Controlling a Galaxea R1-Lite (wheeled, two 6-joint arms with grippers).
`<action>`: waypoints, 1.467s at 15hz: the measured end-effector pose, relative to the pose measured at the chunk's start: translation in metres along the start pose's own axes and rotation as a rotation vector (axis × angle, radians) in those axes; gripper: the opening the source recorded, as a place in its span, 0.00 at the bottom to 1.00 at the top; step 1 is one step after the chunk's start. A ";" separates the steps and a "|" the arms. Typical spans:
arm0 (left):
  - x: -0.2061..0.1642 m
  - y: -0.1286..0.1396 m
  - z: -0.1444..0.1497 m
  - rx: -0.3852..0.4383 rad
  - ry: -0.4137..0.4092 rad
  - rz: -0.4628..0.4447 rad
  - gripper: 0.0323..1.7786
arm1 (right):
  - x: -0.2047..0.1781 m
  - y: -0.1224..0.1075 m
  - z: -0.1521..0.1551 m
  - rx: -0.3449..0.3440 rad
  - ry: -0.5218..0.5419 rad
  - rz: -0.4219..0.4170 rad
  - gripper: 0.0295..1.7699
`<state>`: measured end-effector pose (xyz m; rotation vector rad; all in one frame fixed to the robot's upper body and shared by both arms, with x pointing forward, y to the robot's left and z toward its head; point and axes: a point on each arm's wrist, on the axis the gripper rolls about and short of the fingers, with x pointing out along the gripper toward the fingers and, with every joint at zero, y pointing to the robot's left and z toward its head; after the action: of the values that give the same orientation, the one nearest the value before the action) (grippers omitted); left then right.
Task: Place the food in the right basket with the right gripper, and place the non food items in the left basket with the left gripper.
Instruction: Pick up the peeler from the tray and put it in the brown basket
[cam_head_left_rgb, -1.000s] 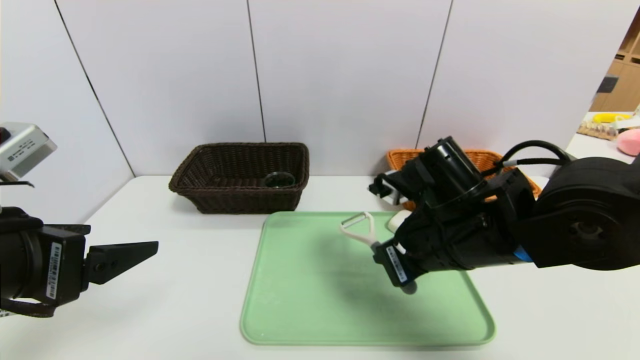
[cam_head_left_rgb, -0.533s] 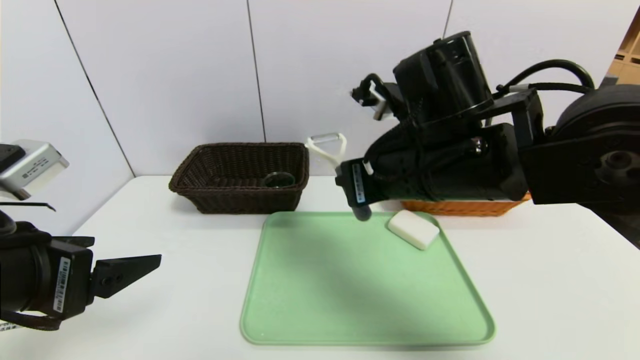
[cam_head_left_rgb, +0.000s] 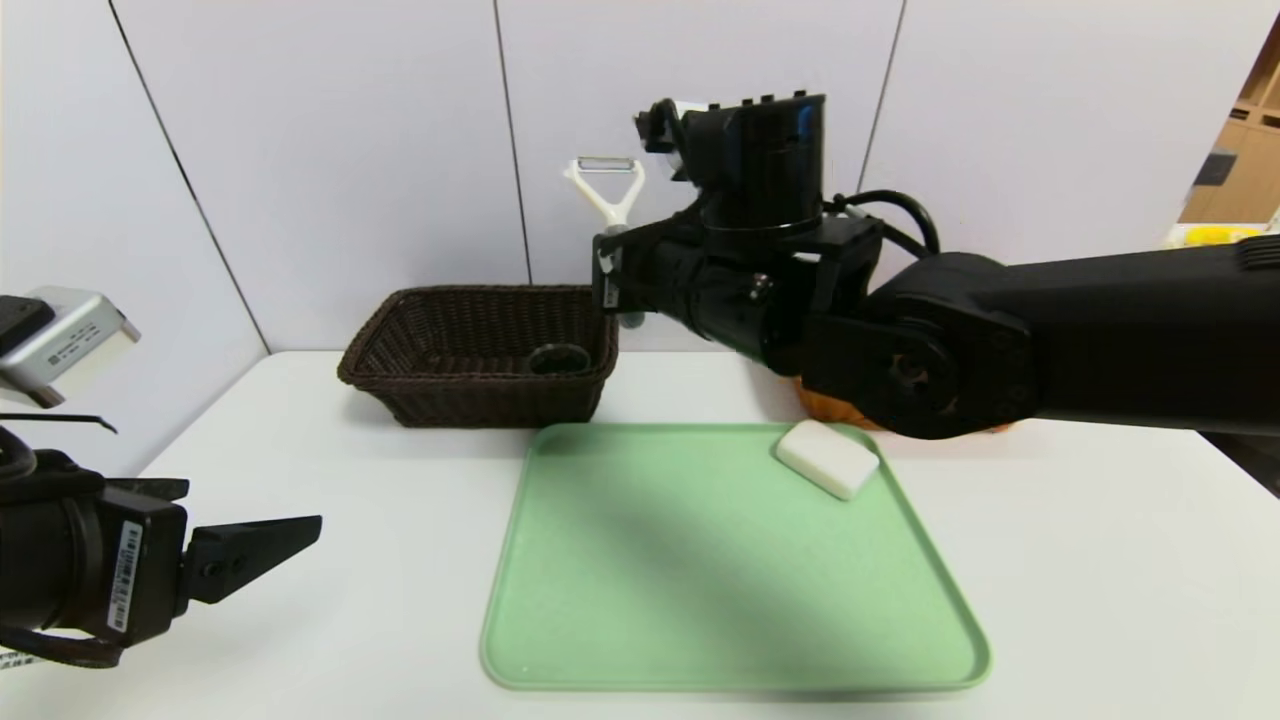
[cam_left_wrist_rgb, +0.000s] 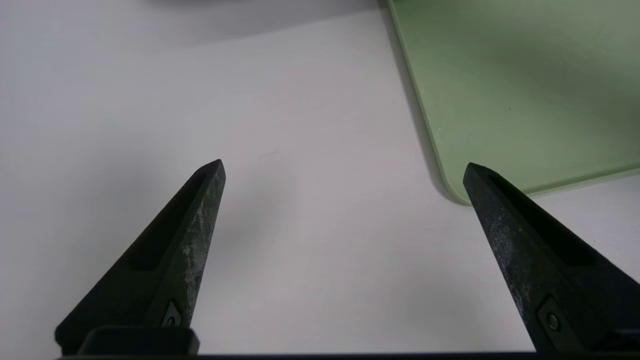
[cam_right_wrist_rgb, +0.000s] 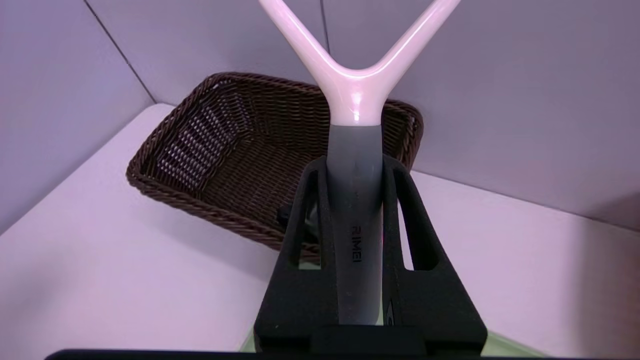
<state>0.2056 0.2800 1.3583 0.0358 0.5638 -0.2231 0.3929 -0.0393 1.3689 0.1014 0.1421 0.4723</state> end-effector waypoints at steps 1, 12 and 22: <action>0.000 0.000 0.000 0.000 0.001 0.001 0.95 | 0.007 0.002 -0.001 0.004 -0.014 0.002 0.14; 0.005 0.000 -0.008 0.009 0.035 0.010 0.95 | 0.079 0.032 -0.043 0.003 -0.137 0.052 0.14; 0.008 0.001 -0.013 0.016 0.058 0.012 0.95 | 0.104 0.028 -0.080 -0.026 -0.189 0.071 0.14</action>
<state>0.2053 0.2803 1.3426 0.0612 0.6197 -0.2154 0.4595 0.0389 1.2824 0.1250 -0.0534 0.5322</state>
